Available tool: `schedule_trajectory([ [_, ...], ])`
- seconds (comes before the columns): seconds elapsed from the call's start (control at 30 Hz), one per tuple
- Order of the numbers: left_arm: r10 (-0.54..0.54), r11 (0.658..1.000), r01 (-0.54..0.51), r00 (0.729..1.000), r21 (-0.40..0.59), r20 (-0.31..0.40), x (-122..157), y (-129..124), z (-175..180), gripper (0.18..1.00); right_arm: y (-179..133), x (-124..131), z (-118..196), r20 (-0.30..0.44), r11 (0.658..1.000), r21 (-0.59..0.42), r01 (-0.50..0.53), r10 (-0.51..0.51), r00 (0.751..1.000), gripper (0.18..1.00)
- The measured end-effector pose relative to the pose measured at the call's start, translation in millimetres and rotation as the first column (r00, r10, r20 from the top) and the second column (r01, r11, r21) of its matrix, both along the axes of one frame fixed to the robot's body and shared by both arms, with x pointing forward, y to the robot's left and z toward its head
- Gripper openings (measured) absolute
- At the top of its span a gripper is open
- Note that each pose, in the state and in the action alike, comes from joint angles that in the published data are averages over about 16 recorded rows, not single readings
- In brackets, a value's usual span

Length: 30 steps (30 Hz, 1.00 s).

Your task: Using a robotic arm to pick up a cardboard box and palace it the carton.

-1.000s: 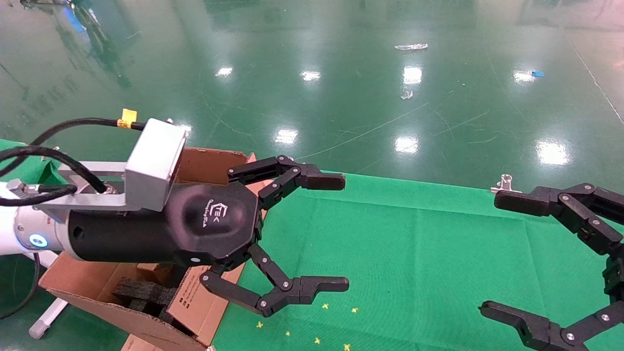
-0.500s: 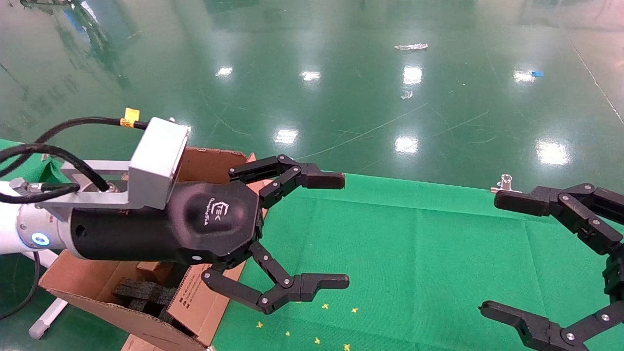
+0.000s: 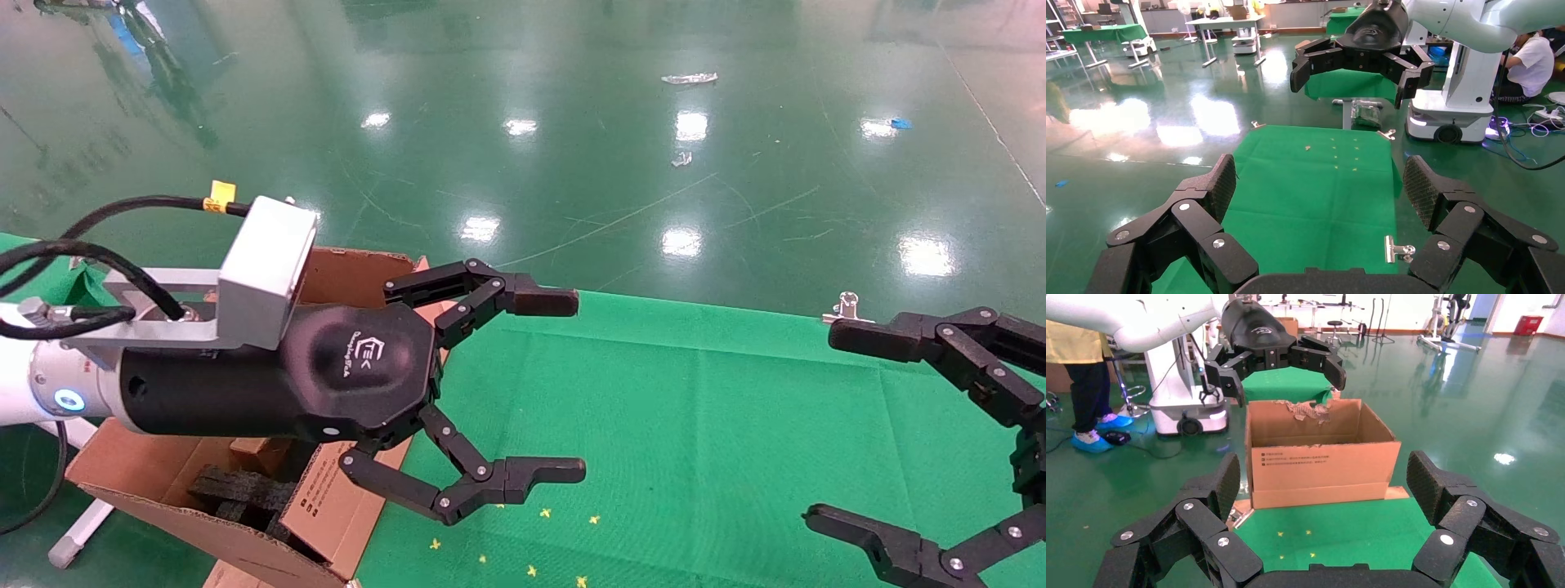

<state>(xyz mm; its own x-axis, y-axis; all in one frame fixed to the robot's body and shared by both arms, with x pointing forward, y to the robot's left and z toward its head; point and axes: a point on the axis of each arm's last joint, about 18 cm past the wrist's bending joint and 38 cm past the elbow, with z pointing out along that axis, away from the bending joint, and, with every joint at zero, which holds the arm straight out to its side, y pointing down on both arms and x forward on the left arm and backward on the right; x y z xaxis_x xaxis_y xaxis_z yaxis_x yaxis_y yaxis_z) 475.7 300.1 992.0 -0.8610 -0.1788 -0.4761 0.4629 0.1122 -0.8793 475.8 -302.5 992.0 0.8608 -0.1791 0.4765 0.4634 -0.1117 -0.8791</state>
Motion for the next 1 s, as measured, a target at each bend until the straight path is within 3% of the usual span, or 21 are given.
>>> schedule_trajectory([
  [1.0, 0.001, 1.000, -0.001, 1.000, 0.000, -0.001, 0.3, 0.0, 0.0, 1.001, 0.0, 0.0, 0.0, 0.000, 1.000, 0.000, 0.000, 0.000, 1.000, 1.000],
])
